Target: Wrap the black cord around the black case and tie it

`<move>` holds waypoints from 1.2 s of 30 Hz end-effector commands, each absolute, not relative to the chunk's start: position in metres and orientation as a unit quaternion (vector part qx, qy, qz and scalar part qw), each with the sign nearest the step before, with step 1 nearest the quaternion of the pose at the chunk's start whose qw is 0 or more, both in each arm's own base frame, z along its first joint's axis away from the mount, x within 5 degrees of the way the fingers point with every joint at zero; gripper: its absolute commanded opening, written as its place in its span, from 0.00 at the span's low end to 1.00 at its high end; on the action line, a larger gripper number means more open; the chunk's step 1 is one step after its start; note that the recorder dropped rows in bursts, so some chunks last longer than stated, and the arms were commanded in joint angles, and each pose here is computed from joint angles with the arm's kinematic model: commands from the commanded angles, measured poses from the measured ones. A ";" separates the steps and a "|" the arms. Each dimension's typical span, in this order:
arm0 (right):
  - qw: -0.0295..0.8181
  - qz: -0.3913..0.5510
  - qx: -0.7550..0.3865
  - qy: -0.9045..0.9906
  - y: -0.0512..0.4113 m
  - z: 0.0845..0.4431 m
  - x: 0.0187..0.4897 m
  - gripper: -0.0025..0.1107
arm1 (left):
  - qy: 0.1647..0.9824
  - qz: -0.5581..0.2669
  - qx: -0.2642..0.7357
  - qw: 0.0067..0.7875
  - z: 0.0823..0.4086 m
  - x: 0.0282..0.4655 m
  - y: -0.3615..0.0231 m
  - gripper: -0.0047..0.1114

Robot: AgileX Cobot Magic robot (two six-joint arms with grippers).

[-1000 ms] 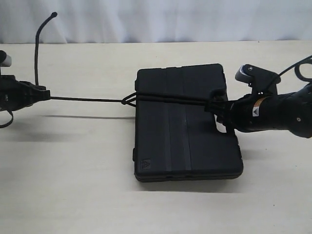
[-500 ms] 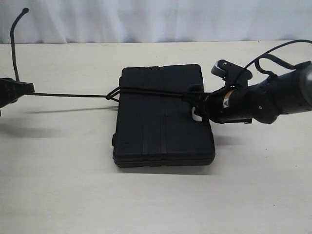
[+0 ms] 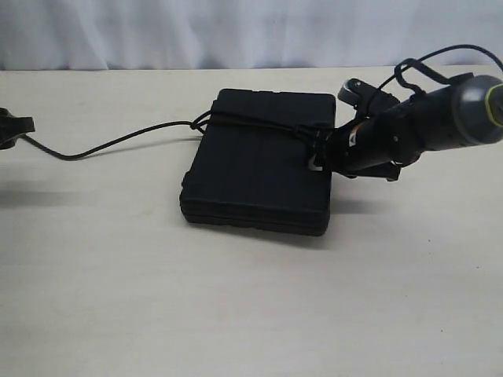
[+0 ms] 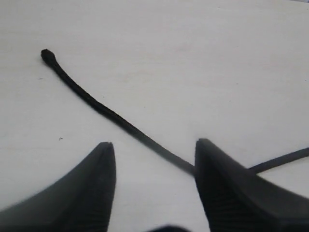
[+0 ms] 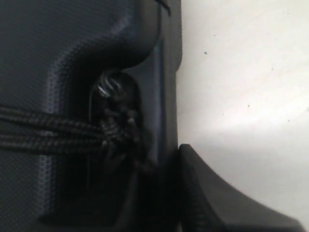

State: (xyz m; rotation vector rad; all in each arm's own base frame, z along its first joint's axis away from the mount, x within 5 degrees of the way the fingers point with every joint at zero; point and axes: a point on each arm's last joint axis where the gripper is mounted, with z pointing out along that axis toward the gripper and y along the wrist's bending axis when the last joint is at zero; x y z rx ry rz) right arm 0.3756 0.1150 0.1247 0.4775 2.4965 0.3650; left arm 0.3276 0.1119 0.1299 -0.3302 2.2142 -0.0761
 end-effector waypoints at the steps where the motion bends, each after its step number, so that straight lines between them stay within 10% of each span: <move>1: 0.289 0.128 0.168 0.934 0.113 0.136 0.384 0.30 | 0.882 -0.024 -0.133 0.451 0.143 0.329 0.113 0.46; 8: 0.224 0.047 0.087 0.969 0.108 0.160 0.383 0.58 | 0.889 0.042 -0.081 0.449 0.194 0.317 0.094 0.42; 12: 0.176 -0.003 0.022 0.984 0.102 0.197 0.372 0.58 | 0.879 0.064 -0.043 0.471 0.236 0.306 0.060 0.18; 15: 0.121 -0.038 -0.032 0.991 0.094 0.220 0.353 0.43 | 0.878 0.085 0.010 0.471 0.258 0.294 0.027 0.04; 18: 0.085 -0.054 -0.052 0.994 0.085 0.240 0.329 0.05 | 0.889 0.122 0.070 0.437 0.272 0.280 -0.006 0.04; 26: 0.121 -0.044 -0.052 0.990 0.060 0.269 0.244 0.07 | 0.945 -0.041 0.254 0.201 0.286 0.224 -0.090 0.04; 36: 0.447 0.074 -0.064 0.889 0.034 0.288 0.129 0.07 | 0.735 -0.226 0.206 0.605 0.316 0.120 -0.085 0.04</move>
